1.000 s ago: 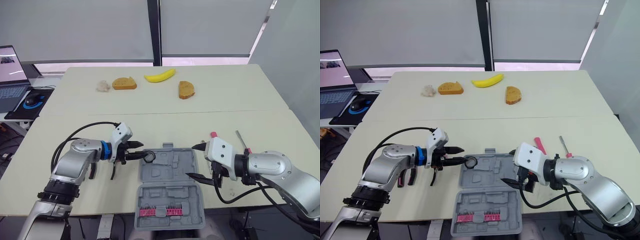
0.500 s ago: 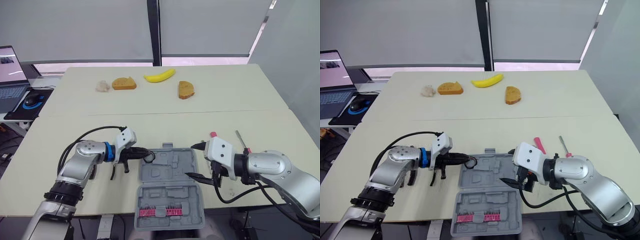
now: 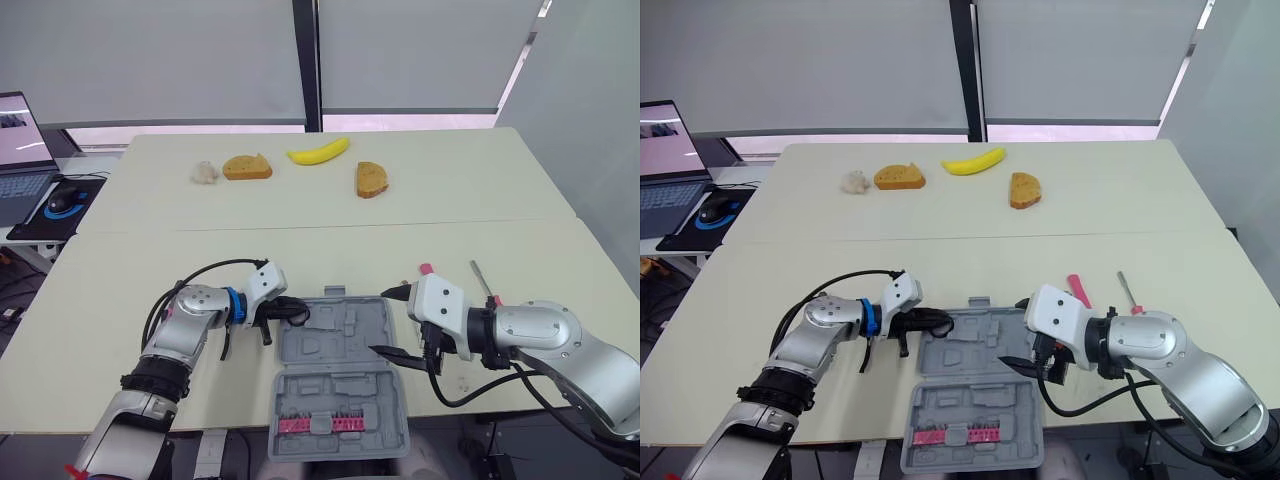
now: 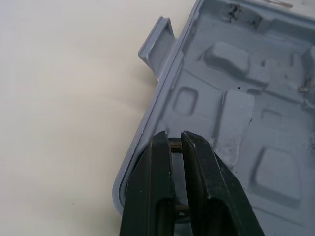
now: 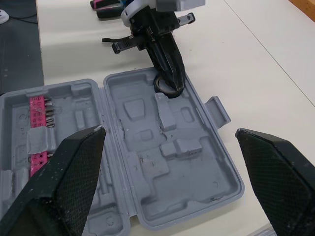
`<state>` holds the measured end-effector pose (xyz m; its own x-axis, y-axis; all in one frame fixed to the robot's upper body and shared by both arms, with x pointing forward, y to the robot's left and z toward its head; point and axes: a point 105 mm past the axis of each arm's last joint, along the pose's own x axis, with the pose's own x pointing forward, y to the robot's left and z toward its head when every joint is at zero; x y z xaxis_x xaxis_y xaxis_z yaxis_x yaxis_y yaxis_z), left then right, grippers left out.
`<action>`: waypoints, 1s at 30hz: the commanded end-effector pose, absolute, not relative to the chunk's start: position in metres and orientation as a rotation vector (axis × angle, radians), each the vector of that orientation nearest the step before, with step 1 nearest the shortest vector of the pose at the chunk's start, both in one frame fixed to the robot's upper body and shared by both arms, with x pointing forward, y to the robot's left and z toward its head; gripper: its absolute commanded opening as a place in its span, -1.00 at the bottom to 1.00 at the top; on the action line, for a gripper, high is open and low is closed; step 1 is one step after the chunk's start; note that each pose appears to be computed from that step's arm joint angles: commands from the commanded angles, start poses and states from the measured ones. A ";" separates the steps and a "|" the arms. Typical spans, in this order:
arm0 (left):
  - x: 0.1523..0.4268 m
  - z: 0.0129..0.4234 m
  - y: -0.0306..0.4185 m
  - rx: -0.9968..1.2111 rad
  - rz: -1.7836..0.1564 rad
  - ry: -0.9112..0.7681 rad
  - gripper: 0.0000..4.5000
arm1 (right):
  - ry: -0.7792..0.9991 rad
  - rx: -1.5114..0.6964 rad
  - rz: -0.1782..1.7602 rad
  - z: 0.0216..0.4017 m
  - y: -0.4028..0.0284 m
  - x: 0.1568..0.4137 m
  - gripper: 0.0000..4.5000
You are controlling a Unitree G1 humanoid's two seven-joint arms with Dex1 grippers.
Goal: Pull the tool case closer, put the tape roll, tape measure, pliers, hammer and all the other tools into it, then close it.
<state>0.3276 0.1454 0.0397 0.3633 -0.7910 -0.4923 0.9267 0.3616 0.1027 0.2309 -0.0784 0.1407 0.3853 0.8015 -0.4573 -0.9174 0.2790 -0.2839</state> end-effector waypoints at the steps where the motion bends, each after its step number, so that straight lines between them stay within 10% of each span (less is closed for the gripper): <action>1: 0.328 0.031 0.146 0.451 -1.142 0.414 -0.82 | 0.191 -0.568 1.180 0.150 -0.075 0.230 1.00; 21: 0.321 0.140 0.211 0.299 -0.940 0.191 -0.82 | 0.104 -0.553 1.094 0.164 -0.084 0.239 1.00; 30: 0.240 0.124 0.360 0.188 -0.266 0.313 -0.75 | 0.092 -0.491 0.752 0.162 -0.182 0.251 1.00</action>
<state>0.2446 0.3481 0.1121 0.8831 -0.2867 -0.3713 0.3461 0.9325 0.1033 0.2507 -0.1710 0.1472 0.6967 0.6491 -0.3055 -0.7166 0.6098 -0.3385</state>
